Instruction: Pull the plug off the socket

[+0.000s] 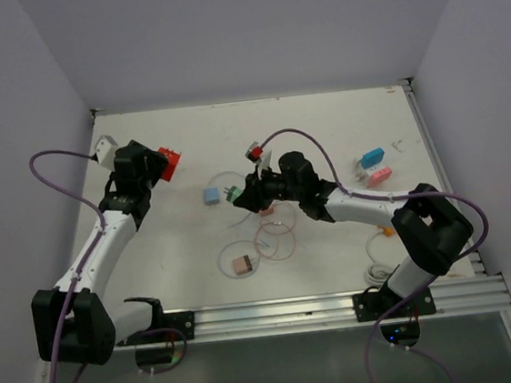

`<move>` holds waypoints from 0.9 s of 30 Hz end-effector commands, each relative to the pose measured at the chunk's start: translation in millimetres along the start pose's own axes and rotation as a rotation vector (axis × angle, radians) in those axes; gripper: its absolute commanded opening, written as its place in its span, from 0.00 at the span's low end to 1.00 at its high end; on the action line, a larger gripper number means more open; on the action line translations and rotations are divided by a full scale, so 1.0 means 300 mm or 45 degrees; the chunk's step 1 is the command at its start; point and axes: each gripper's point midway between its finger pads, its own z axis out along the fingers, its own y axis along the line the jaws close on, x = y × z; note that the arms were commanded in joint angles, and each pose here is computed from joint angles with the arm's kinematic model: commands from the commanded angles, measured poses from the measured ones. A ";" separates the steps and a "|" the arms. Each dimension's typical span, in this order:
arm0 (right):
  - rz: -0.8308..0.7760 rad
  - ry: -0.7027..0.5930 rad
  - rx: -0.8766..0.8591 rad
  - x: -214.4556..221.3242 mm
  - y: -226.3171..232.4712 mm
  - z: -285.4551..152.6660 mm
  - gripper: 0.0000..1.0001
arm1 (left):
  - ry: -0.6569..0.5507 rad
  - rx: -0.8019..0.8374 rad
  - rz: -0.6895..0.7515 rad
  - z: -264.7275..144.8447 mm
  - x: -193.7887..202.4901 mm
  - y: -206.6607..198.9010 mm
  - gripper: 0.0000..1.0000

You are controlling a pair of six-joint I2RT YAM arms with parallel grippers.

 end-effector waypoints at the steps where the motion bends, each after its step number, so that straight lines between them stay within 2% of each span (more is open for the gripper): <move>1: -0.048 0.022 -0.041 0.005 0.025 0.001 0.00 | -0.228 0.000 -0.073 0.010 -0.166 -0.053 0.00; 7: -0.002 0.067 0.048 0.046 -0.032 0.028 0.00 | -0.201 -0.042 0.050 0.053 -0.154 -0.032 0.00; 12: 0.118 0.168 0.073 0.122 -0.067 0.083 0.01 | -0.055 -0.157 0.263 0.102 -0.073 0.043 0.00; 16: 0.190 0.213 0.059 0.160 -0.075 0.122 0.07 | 0.033 -0.213 0.401 0.119 -0.025 0.096 0.00; 22: 0.282 0.307 0.067 0.238 -0.104 0.168 0.23 | 0.159 -0.311 0.591 0.120 0.018 0.172 0.00; 23: 0.294 0.311 0.067 0.243 -0.107 0.171 0.32 | 0.175 -0.332 0.613 0.121 0.022 0.184 0.00; 27: 0.385 0.309 0.109 0.256 -0.153 0.171 0.52 | 0.271 -0.433 0.725 0.130 0.043 0.238 0.00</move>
